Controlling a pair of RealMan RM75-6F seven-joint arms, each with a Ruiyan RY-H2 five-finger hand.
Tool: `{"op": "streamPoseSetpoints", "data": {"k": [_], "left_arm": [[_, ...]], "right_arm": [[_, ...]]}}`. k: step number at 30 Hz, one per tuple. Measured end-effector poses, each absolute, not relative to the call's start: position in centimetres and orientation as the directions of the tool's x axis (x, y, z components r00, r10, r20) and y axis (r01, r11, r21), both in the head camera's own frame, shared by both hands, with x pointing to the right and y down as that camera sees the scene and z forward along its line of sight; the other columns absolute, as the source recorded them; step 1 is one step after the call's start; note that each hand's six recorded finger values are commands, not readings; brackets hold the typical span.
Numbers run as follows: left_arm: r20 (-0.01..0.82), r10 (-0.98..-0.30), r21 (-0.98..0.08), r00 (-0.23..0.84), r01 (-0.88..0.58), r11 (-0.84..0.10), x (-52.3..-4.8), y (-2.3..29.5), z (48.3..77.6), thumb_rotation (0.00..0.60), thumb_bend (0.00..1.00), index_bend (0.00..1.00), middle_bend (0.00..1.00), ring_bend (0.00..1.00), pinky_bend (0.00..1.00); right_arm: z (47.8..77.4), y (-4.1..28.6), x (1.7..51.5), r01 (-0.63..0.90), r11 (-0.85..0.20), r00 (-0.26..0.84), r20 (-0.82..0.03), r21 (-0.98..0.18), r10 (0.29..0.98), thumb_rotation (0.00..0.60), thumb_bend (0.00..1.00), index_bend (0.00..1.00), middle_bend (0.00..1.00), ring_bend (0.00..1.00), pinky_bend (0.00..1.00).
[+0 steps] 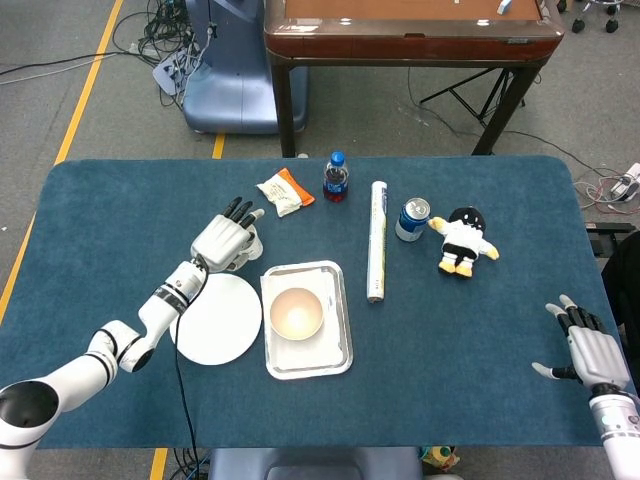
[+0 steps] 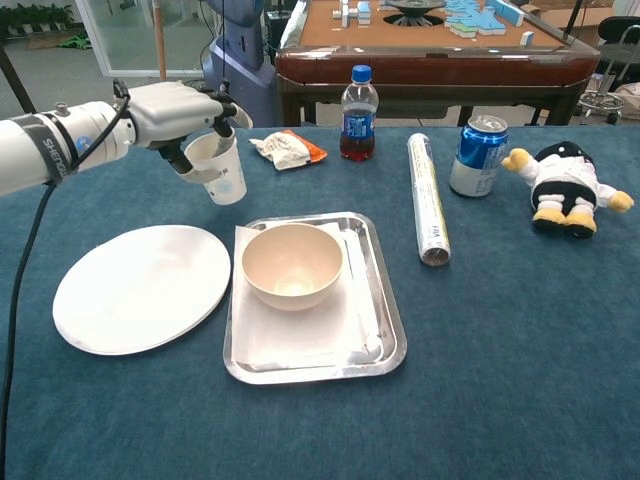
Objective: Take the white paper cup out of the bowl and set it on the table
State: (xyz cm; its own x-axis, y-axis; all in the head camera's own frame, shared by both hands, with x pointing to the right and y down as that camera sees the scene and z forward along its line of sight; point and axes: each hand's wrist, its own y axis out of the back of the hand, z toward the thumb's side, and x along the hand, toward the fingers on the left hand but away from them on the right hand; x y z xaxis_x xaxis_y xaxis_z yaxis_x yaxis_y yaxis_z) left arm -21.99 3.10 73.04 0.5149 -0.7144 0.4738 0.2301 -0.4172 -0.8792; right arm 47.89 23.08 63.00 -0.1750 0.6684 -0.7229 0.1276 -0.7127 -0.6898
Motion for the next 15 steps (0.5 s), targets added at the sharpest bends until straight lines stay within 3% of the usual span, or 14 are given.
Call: {"op": "streamPoseSetpoints", "data": {"k": [15], "left_arm": [[0.451,-0.719,-0.888,0.528,0.182,-0.423,-22.0,4.5,73.1,0.600,0.32,0.59,0.14,0.00,0.00]], "right_arm": [[62.5,23.4,46.9,0.111,-0.708,-0.141,-0.716,-0.698,0.684,0.600,0.20,0.00,0.00,0.00,0.00]]}}
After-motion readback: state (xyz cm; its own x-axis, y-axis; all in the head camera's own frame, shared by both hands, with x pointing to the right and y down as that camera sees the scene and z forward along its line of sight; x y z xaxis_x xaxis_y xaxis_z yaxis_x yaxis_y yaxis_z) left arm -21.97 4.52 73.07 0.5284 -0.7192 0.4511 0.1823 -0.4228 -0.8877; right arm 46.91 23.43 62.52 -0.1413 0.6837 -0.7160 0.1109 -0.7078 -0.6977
